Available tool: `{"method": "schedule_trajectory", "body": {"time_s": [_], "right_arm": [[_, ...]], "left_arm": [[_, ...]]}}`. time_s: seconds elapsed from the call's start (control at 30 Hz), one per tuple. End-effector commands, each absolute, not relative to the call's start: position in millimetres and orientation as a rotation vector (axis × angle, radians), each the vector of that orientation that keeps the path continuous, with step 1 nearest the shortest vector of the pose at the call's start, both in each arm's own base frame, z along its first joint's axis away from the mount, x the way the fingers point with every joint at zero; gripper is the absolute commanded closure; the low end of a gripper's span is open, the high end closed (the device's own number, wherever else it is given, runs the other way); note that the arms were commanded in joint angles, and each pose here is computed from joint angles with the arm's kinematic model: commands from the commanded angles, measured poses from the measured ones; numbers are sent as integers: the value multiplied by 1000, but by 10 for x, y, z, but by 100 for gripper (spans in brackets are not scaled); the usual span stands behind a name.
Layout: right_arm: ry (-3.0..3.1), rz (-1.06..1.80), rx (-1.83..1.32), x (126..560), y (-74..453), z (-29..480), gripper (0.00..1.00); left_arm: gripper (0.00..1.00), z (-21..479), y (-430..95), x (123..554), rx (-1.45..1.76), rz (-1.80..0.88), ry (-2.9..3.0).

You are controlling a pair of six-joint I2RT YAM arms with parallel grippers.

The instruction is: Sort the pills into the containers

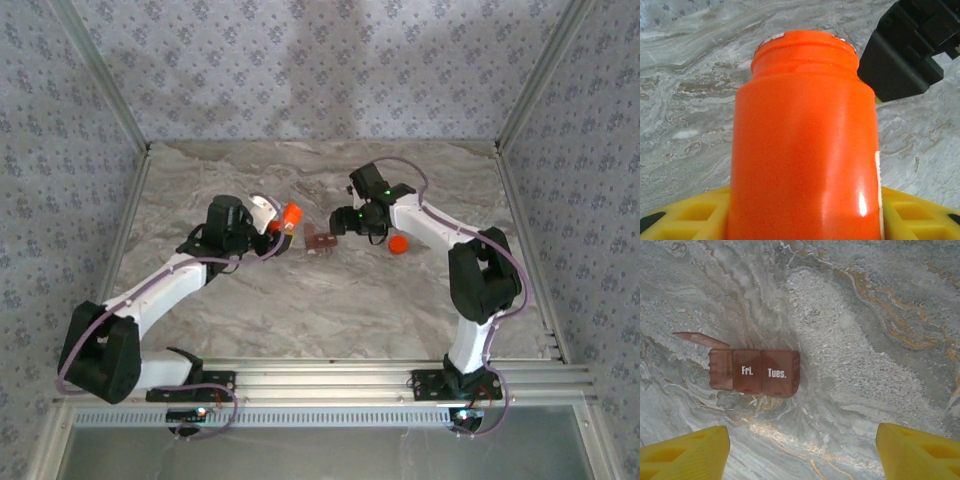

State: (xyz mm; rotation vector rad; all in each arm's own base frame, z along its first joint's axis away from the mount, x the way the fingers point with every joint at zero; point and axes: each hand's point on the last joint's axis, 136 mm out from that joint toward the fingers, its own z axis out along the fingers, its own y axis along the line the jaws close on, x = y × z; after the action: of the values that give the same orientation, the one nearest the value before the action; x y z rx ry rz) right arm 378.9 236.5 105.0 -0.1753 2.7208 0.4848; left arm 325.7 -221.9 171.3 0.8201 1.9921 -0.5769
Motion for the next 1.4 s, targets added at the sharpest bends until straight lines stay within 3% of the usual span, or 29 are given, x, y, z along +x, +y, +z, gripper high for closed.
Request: {"method": "schedule_trajectory", "body": {"time_s": [0.0, 0.9, 1.37], "right_arm": [[2694, 534, -111, 3845, 2349, 1101, 22], [2694, 551, -50, 4022, 2443, 864, 22], [2710, 564, -131, 4041, 2626, 803, 30]], "left_arm": [[100, 1761, -2278, 3312, 872, -572, 1923], [100, 1171, -2413, 3279, 1011, -549, 1960], [100, 913, -2480, 3156, 1045, -576, 2039]]}}
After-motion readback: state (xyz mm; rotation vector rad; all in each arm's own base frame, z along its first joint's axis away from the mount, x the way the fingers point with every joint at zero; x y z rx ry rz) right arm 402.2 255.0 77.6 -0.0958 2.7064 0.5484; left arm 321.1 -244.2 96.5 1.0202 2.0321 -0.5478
